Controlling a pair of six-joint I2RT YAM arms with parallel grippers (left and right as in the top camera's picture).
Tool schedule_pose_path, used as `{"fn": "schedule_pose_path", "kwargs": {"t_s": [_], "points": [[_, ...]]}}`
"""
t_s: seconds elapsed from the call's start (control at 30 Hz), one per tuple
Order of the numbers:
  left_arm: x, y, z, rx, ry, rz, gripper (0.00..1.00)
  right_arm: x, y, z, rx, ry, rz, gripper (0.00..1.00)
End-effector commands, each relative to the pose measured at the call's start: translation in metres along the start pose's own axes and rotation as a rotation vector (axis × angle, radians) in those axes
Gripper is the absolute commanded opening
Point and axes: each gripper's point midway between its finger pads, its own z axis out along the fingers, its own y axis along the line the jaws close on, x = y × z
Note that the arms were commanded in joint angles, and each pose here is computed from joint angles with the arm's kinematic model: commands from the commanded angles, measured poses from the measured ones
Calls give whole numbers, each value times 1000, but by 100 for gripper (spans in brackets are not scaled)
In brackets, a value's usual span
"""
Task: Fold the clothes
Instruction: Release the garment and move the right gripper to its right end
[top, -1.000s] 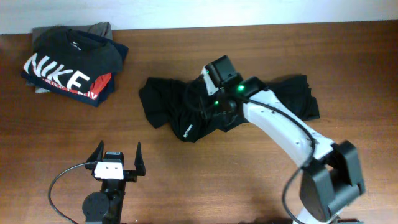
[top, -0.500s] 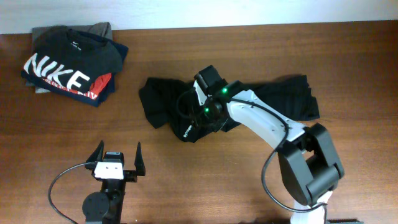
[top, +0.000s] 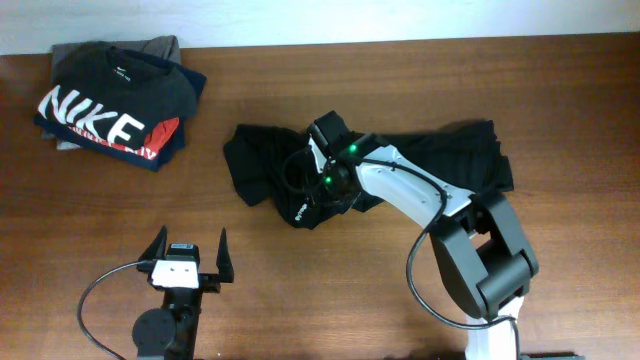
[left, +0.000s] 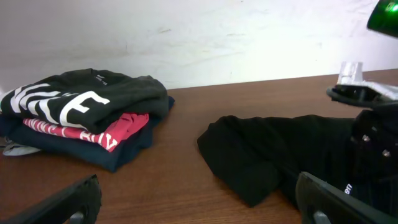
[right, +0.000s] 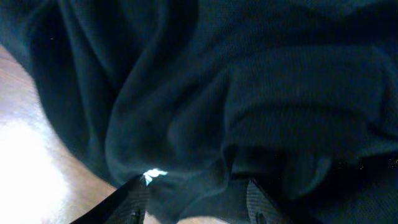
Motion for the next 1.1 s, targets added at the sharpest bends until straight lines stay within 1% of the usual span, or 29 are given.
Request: {"fn": "schedule_pose_path", "kwargs": {"t_s": [0.0, 0.07, 0.13, 0.23, 0.27, 0.3, 0.33, 0.5, 0.6, 0.67, 0.73, 0.83, 0.93, 1.07], "points": [[2, -1, 0, 9, 1, 16, 99, -4, 0, 11, 7, -7, -6, 55], [2, -1, 0, 10, 1, 15, 99, -8, 1, 11, 3, -22, -10, 47], [2, -1, 0, 10, 1, 15, 99, -12, 2, 10, -3, -38, -14, 33], [2, -1, 0, 9, 1, 16, 99, -18, 4, 10, -11, -60, -20, 21], [2, -1, 0, 9, 1, 16, 99, -19, 5, 10, -12, -65, -21, 15], [2, -1, 0, 9, 1, 15, 99, -20, 5, 10, -14, -69, -22, 6], [2, -1, 0, 10, 1, 16, 99, -21, 5, 10, -15, -73, -23, 4], [2, -1, 0, 9, 1, 16, 99, -31, 10, 2, -29, -113, -32, 4], [2, -1, 0, 10, 1, 16, 99, -42, 23, -19, -55, -144, -39, 4], [2, -1, 0, 9, 1, 15, 99, -58, 37, -47, -81, -203, -58, 4], [2, -1, 0, 9, 1, 16, 99, -83, 52, -83, -101, -304, -80, 4], [2, -1, 0, 10, 1, 15, 99, -117, 58, -120, -91, -433, -89, 4], [2, -1, 0, 10, 1, 16, 99, -156, 51, -153, -46, -609, -78, 4], [2, -1, 0, 10, 1, 15, 99, -201, 34, -183, -2, -828, -52, 4]]}}
